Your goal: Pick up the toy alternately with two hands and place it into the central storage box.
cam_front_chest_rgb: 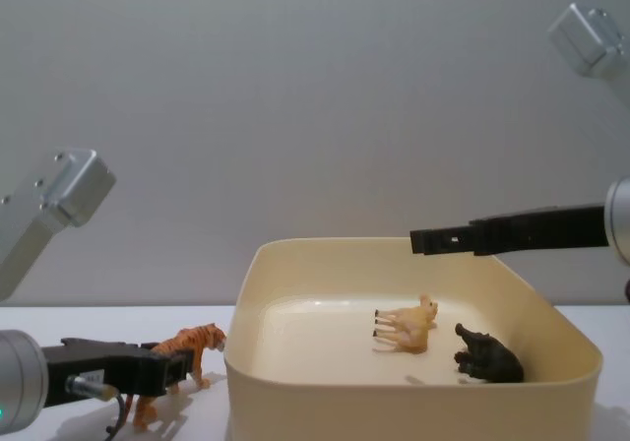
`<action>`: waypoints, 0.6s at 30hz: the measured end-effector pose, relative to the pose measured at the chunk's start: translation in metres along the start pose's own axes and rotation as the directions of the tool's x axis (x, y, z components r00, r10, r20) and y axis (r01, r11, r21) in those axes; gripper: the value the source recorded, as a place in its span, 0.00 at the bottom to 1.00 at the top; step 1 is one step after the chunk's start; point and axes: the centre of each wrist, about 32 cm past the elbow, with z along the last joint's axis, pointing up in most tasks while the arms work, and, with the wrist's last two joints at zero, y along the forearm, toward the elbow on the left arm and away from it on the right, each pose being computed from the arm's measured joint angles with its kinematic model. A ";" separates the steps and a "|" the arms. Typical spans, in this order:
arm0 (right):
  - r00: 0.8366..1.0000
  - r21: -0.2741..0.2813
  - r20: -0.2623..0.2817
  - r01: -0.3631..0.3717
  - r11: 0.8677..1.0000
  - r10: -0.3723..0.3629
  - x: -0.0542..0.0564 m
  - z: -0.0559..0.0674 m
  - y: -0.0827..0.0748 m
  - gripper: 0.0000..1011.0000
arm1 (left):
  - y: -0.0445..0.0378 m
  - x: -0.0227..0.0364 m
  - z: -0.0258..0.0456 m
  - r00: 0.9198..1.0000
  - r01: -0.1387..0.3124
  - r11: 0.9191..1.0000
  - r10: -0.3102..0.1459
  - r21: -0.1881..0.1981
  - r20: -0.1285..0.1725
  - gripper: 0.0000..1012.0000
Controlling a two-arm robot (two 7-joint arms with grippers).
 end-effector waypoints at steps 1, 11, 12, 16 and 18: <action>1.000 0.000 0.000 0.000 1.000 0.000 0.000 0.000 0.000 0.99 | 0.0000 0.0000 0.0004 1.000 0.000 1.000 0.000 0.001 0.001 0.29; 1.000 0.000 0.000 0.000 1.000 0.000 0.000 0.000 0.000 0.99 | 0.0012 0.0009 0.0126 0.999 -0.011 1.000 0.011 0.005 0.045 0.29; 1.000 0.000 0.000 0.000 1.000 0.000 0.000 0.000 0.000 0.99 | 0.0016 0.0013 0.0158 0.998 -0.016 1.000 0.016 -0.001 0.053 0.29; 1.000 0.000 0.000 0.000 1.000 0.000 0.000 0.000 0.000 0.99 | 0.0026 0.0018 0.0244 0.997 -0.031 0.999 0.032 -0.019 0.070 0.29; 1.000 0.000 0.000 0.000 1.000 0.000 0.000 0.000 0.000 0.99 | 0.0031 0.0022 0.0296 0.996 -0.041 0.999 0.043 -0.032 0.079 0.29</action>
